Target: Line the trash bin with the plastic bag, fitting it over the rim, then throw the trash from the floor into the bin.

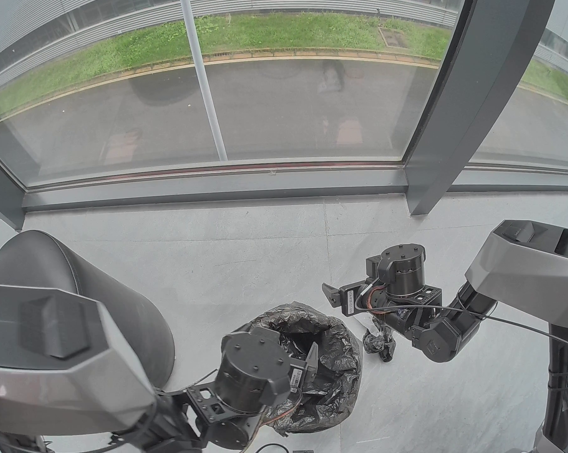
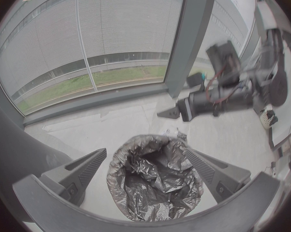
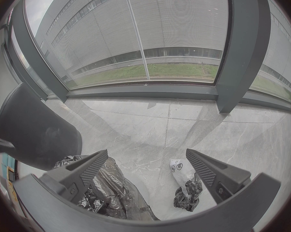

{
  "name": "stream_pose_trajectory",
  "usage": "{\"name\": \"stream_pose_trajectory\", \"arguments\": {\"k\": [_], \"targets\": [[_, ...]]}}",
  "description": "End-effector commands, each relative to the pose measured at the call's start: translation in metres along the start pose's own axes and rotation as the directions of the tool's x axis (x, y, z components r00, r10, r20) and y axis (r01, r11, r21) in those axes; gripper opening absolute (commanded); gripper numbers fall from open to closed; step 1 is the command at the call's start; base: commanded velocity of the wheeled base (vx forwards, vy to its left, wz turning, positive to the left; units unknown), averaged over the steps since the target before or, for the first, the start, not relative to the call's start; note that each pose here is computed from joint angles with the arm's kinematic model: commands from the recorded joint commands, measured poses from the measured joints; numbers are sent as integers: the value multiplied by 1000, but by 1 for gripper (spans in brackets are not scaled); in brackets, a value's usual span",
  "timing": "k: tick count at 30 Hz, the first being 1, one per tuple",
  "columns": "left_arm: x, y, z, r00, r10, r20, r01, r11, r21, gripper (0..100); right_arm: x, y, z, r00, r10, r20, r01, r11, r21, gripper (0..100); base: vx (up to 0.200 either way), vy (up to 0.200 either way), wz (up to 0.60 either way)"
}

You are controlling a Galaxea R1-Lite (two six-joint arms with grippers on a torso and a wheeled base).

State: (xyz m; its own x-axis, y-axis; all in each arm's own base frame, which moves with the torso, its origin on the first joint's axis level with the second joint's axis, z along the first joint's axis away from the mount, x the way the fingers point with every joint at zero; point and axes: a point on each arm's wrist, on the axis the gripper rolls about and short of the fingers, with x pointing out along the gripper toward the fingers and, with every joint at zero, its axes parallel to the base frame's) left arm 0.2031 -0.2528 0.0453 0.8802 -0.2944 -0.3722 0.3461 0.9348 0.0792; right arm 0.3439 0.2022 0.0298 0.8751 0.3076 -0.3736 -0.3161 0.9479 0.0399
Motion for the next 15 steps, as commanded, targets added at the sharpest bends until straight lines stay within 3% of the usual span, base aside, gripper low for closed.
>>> {"name": "stream_pose_trajectory", "arguments": {"k": [1, 5, 8, 11, 12, 15], "targets": [[-72, 51, 54, 983, 22, 180, 0, 992, -125, 100, 1, -7, 2, 1000, -17, 4, 17, 1000, 7, 100, 0, 0, 0], [-109, 96, 74, 952, 122, 282, -58, 972, -226, 100, -6, -14, 16, 998, -32, 57, 30, 999, 23, 100, 0, 0, 0], [-142, 115, 77, 940, 147, 307, -73, 967, -242, 100, -12, -17, 25, 996, -37, 77, 36, 999, 16, 100, 0, 0, 0], [-166, 127, 74, 943, 157, 293, -87, 967, -239, 100, -17, -18, 27, 996, -46, 83, 49, 998, -40, 100, 0, 0, 0], [-184, 141, 71, 942, 196, 272, -129, 961, -243, 100, -24, -18, 33, 994, -48, 96, 57, 994, -95, 100, 0, 0, 0], [-208, 160, 58, 941, 267, 209, -217, 947, -236, 100, -36, -16, 51, 990, -43, 138, 60, 991, -123, 100, 0, 0, 0]]}}
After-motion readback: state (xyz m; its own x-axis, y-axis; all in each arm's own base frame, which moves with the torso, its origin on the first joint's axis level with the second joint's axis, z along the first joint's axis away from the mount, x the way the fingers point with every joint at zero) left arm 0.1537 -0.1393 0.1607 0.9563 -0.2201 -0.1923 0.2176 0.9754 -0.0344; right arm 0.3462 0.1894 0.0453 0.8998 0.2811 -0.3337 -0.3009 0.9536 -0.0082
